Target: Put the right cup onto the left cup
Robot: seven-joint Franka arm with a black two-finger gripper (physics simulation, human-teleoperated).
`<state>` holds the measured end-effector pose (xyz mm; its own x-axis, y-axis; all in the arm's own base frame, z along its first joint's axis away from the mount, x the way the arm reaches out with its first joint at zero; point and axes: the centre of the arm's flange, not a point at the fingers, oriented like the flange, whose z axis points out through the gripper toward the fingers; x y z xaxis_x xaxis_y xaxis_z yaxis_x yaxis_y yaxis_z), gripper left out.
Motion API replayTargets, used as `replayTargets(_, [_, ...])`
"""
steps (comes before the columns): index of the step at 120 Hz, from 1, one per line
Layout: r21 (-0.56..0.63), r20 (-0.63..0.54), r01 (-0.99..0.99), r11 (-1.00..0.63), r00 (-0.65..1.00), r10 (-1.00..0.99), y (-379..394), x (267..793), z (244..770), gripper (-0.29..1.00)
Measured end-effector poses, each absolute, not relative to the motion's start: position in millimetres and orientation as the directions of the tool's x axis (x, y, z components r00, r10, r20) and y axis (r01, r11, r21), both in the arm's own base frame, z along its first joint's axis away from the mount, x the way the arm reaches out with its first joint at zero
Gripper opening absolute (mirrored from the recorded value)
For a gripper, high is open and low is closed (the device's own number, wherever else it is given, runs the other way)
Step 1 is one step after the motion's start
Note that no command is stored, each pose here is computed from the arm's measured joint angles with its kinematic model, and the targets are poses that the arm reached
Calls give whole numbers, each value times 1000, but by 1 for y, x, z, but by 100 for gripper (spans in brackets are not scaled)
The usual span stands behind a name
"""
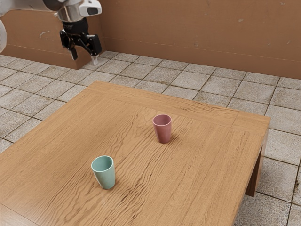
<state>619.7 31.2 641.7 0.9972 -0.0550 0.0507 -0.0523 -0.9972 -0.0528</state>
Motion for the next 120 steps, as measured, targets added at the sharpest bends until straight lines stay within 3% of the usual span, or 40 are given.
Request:
replayTargets(22, [-53, 17, -124, -991, 992, -125, 1, 629, 616, 69])
replayTargets(67, [-86, 25, -195, -977, 980, -198, -43, 764, 461, 69])
replayTargets(92, [-36, 20, -210, -977, 977, -211, -61, 782, 405, 69])
replayTargets(120, [72, 26, -242, -967, 970, -241, -97, 779, 398, 69])
